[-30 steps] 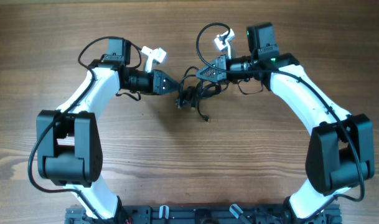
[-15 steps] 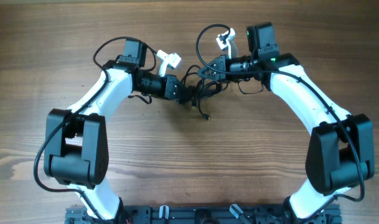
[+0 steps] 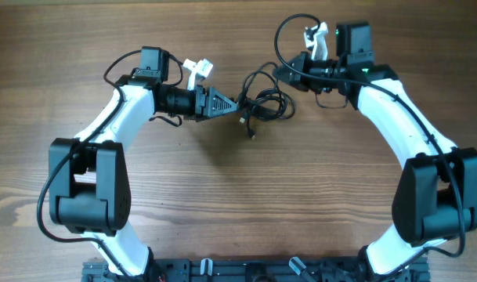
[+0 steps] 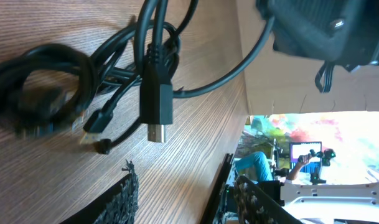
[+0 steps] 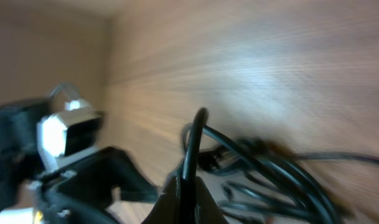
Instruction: Untangle cables
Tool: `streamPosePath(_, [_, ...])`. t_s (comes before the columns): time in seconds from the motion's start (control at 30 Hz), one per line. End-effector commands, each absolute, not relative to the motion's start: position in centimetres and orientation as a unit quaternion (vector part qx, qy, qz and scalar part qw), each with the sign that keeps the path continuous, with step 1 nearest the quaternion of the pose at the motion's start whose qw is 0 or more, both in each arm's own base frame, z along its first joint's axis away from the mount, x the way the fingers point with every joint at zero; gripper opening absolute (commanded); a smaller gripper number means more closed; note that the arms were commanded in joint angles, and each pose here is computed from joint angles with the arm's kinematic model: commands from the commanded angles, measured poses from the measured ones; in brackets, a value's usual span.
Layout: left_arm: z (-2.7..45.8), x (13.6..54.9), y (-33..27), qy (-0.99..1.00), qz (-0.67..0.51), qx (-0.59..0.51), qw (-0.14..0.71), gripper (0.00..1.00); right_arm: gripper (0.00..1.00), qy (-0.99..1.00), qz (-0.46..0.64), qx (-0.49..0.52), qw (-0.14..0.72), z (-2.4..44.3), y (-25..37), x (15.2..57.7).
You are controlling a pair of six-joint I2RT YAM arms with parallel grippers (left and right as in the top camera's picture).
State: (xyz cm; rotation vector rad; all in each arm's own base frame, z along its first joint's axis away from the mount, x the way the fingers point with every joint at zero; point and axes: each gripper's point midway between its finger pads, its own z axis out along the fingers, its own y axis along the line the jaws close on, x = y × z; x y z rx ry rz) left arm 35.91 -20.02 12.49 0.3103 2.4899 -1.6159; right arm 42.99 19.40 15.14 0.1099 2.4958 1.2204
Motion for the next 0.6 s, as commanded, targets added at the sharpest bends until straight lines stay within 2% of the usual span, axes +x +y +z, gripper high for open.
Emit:
streamPosePath(0.0, [12.9, 35.9, -20.1, 0.830, -0.543, 0.103, 0.078, 0.51, 0.04, 0.911, 0.343, 0.106, 0.204, 13.7, 17.2, 43.9])
streamPosePath(0.1, [11.5, 35.9, -19.6, 0.854, -0.506, 0.095, 0.075, 0.51, 0.04, 0.915, 0.315, 0.134, 0.213, 13.1, 15.6, 44.5])
streamPosePath(0.23, [10.4, 36.0, -19.5, 0.872, -0.474, 0.097, 0.076, 0.49, 0.04, 0.925, 0.313, 0.112, 0.185, 12.4, 16.3, 43.0])
streamPosePath(0.3, [9.3, 36.2, -19.2, 0.890, -0.441, 0.091, 0.077, 0.42, 0.04, 0.924, 0.349, 0.049, 0.147, 12.6, 19.0, 40.6])
streamPosePath(0.47, [8.3, 37.5, -18.6, 0.910, -0.408, 0.012, 0.066, 0.43, 0.04, 0.915, 0.386, 0.050, 0.107, 13.1, 20.7, 39.0])
streamPosePath(0.57, [8.6, 38.0, -19.7, 0.908, -0.411, 0.026, 0.083, 0.44, 0.04, 0.898, 0.428, 0.031, 0.097, 14.3, 21.8, 38.7])
